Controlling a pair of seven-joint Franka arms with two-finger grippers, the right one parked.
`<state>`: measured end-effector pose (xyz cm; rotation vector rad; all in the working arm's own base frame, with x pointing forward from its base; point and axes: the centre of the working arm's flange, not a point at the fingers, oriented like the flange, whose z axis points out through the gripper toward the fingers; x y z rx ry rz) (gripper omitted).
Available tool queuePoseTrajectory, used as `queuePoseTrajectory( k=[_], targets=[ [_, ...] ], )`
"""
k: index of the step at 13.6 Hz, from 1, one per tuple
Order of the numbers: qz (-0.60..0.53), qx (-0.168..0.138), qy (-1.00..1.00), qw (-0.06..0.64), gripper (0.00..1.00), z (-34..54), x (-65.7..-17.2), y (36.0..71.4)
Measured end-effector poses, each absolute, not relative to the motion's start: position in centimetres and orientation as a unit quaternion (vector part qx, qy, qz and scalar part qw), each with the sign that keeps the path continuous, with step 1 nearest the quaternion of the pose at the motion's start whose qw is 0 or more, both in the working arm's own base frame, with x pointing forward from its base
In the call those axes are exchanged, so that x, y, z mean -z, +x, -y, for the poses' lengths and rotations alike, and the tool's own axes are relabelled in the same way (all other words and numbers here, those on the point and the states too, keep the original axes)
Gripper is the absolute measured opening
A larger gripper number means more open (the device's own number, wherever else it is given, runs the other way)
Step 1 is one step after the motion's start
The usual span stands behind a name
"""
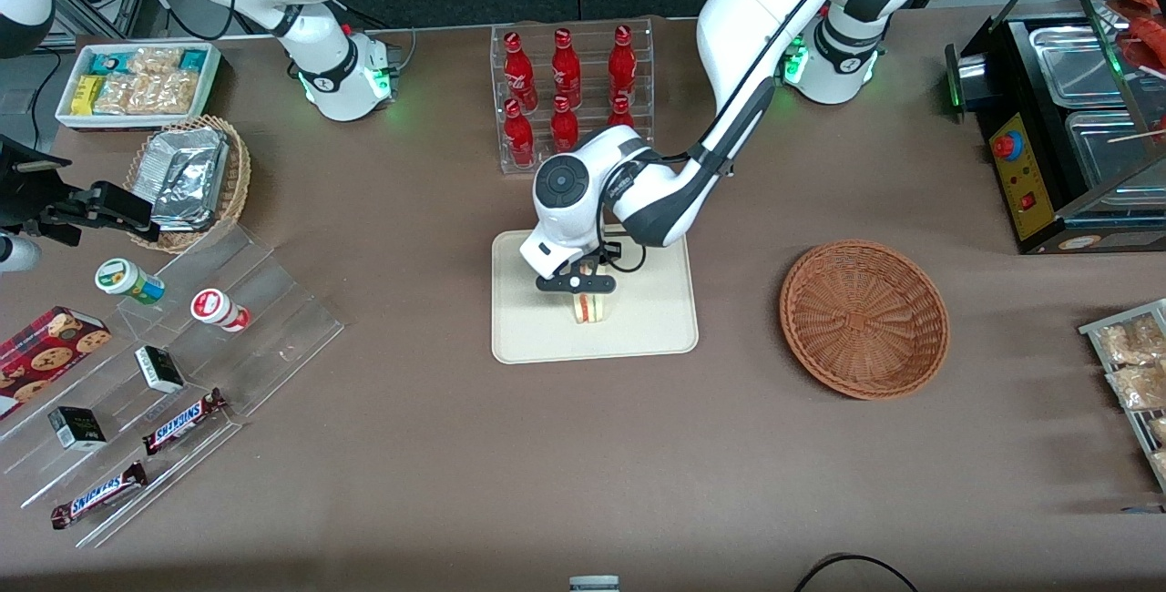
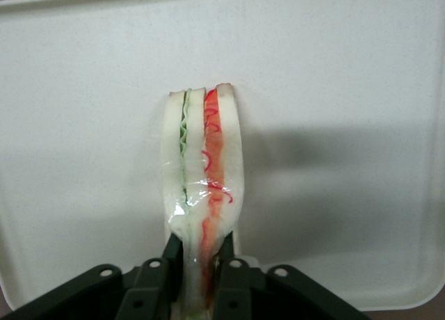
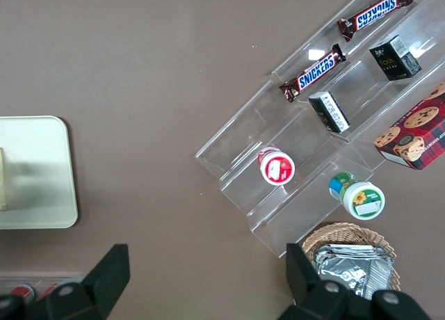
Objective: Place sandwich from basket to tray
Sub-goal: 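Open the left gripper to release the sandwich on the tray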
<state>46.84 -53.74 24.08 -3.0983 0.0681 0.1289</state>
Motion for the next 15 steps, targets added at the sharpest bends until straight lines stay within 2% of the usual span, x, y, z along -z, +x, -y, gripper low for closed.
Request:
queuePoseTrajectory(
  k=[4,7,10,15],
  targets=[
    [-0.020,-0.037,-0.999,0.016,0.71,53.8,-24.6,47.3],
    [-0.014,-0.030,-0.999,0.016,0.99,53.7,-27.3,48.0],
    [0.012,-0.011,-1.000,0.005,1.00,51.7,-33.4,50.2],
    [0.075,-0.001,-0.997,0.018,1.00,44.9,-43.6,52.9]
  ],
)
